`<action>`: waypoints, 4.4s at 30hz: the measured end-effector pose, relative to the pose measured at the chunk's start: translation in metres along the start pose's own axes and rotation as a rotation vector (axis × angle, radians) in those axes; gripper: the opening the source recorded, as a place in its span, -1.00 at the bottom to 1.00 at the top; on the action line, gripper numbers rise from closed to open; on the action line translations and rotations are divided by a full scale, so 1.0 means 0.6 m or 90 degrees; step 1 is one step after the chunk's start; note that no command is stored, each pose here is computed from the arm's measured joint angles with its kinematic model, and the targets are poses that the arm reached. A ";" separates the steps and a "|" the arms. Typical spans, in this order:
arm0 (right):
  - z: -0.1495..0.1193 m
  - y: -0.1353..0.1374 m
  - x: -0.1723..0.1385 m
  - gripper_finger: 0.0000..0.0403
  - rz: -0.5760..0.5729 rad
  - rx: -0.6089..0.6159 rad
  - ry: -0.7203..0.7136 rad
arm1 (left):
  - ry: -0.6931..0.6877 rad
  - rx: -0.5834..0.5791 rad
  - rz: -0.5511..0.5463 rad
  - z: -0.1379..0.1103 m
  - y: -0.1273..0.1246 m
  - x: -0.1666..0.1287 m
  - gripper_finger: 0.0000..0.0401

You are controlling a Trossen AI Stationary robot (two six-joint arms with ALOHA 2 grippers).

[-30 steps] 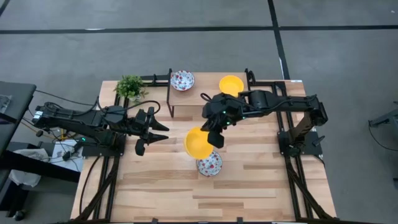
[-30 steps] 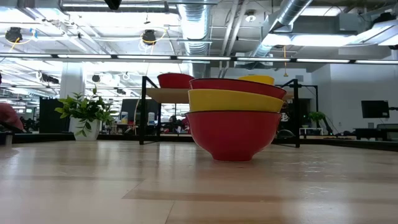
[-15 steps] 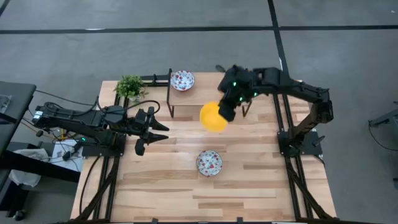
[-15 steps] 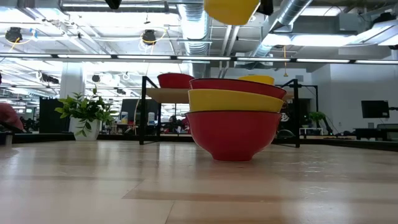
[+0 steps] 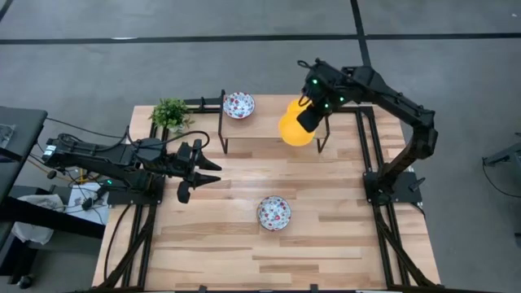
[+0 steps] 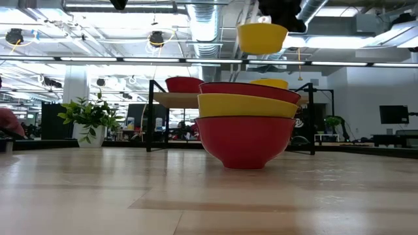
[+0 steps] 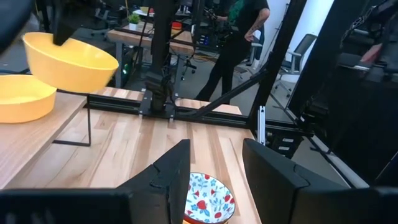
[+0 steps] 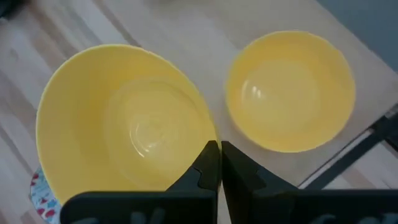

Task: Pick & Place Mini bowls
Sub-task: Stack the yellow bowl on top of the other yellow bowl on the shelf, then stack the red and blue bowl on top of the other red and blue bowl on the shelf

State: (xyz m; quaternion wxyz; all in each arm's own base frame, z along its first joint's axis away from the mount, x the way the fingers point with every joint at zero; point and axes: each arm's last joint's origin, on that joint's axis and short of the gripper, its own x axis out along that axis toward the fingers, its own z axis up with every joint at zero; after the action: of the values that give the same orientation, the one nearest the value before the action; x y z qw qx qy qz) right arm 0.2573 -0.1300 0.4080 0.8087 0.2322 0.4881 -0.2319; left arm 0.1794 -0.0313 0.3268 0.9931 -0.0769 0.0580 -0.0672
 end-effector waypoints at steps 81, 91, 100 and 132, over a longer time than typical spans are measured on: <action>0.046 -0.172 0.076 -0.44 -0.144 0.225 0.062 | 0.000 -0.021 0.005 0.000 0.000 0.000 -0.28; 0.044 -0.151 0.067 -0.74 -0.391 0.197 0.024 | 0.000 -0.021 0.005 0.000 0.000 0.000 -0.28; 0.039 -0.122 0.064 -0.98 -0.602 0.124 -0.007 | 0.000 -0.021 0.005 0.000 0.000 0.000 -0.28; 0.000 -0.099 0.135 -1.00 -0.682 0.036 0.082 | -0.001 -0.021 0.011 0.000 0.001 0.000 -0.28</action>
State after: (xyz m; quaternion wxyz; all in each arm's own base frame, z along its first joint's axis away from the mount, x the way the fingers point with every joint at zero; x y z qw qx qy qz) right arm 0.2557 -0.1886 0.3265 0.5391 -0.0138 0.5801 -0.6105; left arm 0.1795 -0.0308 0.3266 0.9922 -0.0930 0.0593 -0.0572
